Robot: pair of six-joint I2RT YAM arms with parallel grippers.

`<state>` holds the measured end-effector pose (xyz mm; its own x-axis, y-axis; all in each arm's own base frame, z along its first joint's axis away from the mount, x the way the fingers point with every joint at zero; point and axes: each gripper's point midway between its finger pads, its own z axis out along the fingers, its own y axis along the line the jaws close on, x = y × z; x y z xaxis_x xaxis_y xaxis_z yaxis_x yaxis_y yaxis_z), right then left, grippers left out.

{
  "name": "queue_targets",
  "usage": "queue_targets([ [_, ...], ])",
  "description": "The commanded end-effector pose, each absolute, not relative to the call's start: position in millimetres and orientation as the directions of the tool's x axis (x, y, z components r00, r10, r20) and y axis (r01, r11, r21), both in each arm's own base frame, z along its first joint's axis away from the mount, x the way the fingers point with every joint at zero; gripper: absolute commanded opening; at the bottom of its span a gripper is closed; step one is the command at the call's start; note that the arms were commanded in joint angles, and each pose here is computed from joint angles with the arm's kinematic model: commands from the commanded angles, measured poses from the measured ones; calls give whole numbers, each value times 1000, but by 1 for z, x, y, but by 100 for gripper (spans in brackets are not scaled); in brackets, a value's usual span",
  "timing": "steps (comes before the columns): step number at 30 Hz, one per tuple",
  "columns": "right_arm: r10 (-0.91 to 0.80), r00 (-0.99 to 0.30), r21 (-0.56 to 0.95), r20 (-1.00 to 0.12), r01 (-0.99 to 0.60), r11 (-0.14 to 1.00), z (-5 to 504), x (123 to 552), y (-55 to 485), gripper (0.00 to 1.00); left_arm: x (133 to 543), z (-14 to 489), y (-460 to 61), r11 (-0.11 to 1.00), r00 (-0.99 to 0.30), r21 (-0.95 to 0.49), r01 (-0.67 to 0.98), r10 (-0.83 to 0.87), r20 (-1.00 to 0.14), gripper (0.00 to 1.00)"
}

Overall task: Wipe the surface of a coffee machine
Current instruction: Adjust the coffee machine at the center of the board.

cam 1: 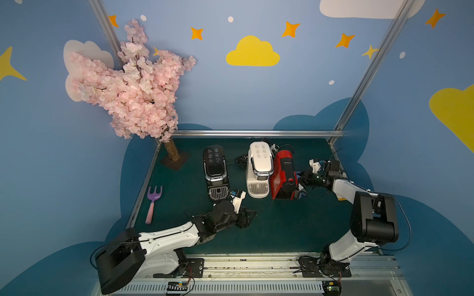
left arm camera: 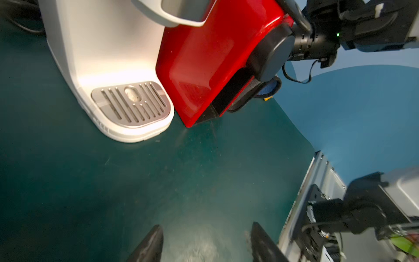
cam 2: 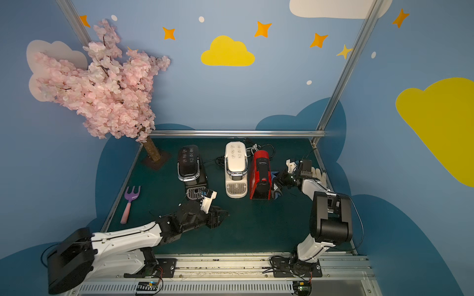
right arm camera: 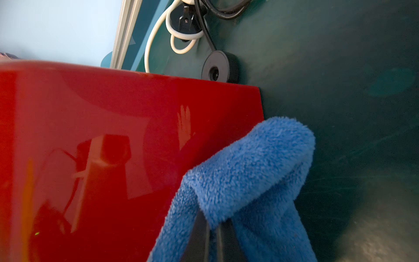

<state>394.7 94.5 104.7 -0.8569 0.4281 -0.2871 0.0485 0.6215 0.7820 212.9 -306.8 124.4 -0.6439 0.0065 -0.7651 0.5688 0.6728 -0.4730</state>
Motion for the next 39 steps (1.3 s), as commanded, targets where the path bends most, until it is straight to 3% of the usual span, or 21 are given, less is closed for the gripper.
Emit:
queue_targets([
  [1, 376, -884, 827, -276, -20, 561, 126, 381, 114, 0, 244, 169, -342, 649, -443, -389, 654, -89, -892, 56],
  [13, 379, -884, 833, -275, -22, 553, 127, 380, 113, 0, 277, 123, -408, 628, -340, -276, 728, -19, -940, 54],
  [29, 391, -881, 841, -269, -17, 541, 124, 381, 109, 0, 305, 100, -448, 634, -283, -181, 752, 64, -957, 56],
  [39, 406, -872, 844, -274, -15, 536, 128, 383, 105, 0, 304, 96, -480, 548, -342, -251, 798, 69, -937, 57],
])
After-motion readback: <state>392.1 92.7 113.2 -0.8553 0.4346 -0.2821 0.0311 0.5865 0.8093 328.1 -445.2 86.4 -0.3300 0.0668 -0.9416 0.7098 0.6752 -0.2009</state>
